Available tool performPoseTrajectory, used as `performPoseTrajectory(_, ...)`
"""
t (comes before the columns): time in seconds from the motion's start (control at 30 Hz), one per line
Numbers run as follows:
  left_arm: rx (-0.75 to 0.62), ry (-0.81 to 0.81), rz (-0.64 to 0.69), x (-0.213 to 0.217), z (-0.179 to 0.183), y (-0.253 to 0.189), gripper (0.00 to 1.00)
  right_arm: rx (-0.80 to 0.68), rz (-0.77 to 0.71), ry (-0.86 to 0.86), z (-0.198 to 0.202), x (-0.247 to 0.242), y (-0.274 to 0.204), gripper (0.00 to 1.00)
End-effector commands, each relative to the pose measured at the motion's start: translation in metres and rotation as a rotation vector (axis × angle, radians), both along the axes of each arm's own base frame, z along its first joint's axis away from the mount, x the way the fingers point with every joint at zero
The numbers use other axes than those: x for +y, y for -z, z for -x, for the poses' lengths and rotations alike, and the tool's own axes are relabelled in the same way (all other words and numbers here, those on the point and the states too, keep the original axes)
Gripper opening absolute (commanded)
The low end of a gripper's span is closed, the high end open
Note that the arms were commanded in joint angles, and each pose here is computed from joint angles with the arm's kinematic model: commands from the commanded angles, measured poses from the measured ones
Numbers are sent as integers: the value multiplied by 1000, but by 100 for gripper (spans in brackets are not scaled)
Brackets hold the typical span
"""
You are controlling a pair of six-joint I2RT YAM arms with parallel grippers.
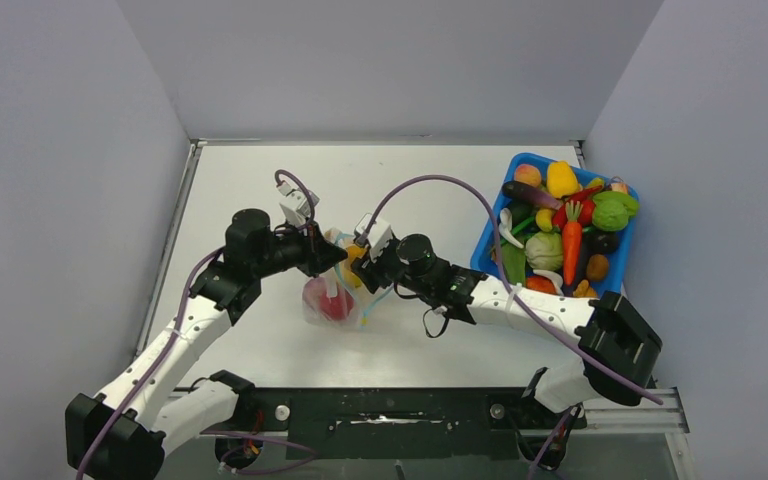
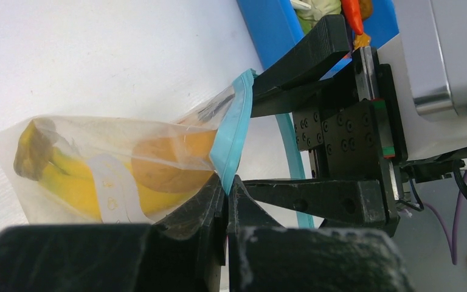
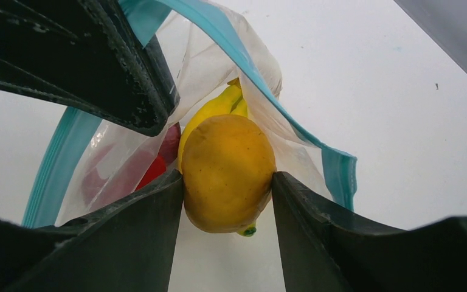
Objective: Place the food in the zip-top bag and seal the zipper
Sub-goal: Place the fake fruit in the zipper food storage bag, then pick up the fake fruit from the bin.
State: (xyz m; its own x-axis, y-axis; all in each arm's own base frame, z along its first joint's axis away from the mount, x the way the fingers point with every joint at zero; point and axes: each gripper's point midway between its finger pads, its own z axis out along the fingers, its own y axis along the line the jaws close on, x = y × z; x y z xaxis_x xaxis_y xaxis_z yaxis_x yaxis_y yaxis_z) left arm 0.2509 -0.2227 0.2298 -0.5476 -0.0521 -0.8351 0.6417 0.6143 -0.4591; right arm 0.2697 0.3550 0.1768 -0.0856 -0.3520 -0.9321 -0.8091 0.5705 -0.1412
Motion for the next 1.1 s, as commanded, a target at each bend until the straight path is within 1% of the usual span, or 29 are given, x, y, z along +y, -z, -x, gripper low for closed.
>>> performPoseTrajectory(0.0,-100,9,52,-1,-1,-34,0,-81,-80,14,-8,6,-27,57)
performPoseTrajectory(0.1,-104,2,47,0,-2,-33,0,-77,-85,16,-4,3,-30,63)
performPoseTrajectory(0.2,-105,-2,42,0,-4,-32,0,-72,-93,19,-1,-2,-34,66)
performPoseTrajectory(0.47,-110,-22,1,5,-8,-23,0,-50,-151,17,15,-16,-57,67)
performPoseTrajectory(0.67,-123,-61,-57,13,-15,-17,0,-16,-187,64,22,-32,-80,67)
performPoseTrajectory(0.9,-122,-74,-91,18,-17,-8,0,61,-246,212,23,-60,-109,69)
performPoseTrajectory(1.07,-142,-76,-90,19,-15,-8,0,139,-255,401,10,-93,-113,70)
